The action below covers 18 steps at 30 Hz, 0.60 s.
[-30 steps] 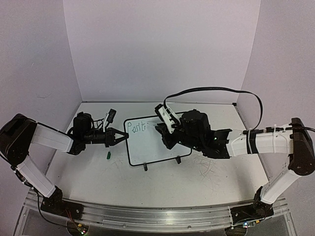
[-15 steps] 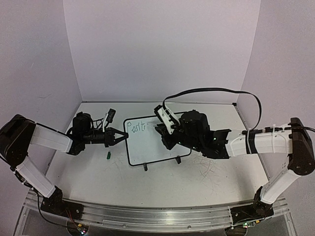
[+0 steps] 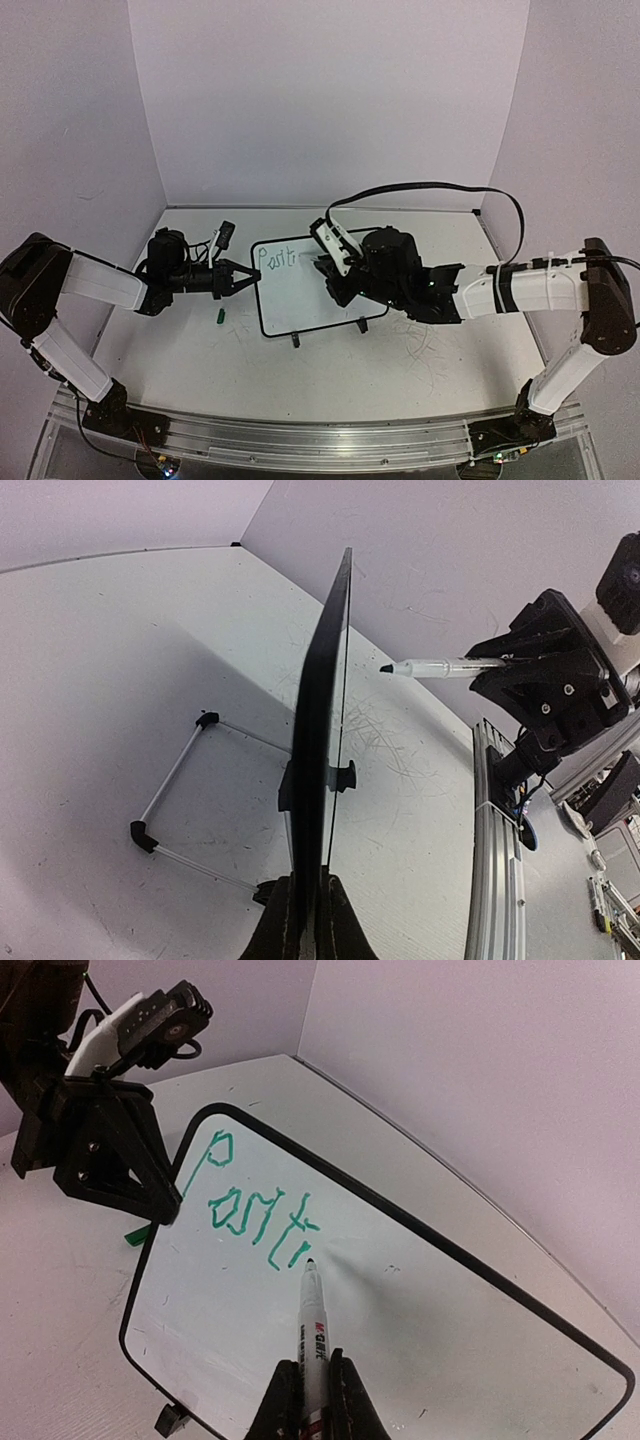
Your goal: Write a sentence on the whiteboard
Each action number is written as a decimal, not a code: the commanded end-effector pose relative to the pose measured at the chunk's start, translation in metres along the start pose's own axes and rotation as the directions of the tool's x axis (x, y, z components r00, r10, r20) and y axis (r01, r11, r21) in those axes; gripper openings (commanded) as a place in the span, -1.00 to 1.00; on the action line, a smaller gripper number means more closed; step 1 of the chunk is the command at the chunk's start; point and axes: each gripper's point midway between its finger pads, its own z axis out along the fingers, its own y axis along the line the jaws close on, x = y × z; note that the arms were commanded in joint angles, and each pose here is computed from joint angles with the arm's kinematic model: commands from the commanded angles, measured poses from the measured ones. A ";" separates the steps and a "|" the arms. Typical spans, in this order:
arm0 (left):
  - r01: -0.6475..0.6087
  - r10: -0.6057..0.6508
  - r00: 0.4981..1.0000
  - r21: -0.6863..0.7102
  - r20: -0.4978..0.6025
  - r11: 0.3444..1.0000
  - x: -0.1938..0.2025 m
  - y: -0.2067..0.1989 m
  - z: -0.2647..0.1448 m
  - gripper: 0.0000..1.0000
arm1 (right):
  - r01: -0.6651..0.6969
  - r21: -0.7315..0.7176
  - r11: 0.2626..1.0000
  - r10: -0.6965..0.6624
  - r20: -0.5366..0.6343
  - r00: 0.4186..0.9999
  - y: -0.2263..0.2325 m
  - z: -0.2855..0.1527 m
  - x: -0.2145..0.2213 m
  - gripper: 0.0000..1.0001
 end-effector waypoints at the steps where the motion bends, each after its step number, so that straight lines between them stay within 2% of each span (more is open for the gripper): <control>1: -0.093 0.093 0.994 -0.003 0.055 0.996 -0.020 -0.006 -0.003 -1.00 | -0.025 0.064 0.998 0.022 0.050 0.998 -0.013 0.003 -0.018 -1.00; 18: -0.095 0.095 0.994 0.006 0.052 0.995 -0.019 -0.008 -0.002 -1.00 | -0.030 0.043 0.999 0.027 0.073 0.997 -0.009 0.009 -0.026 -1.00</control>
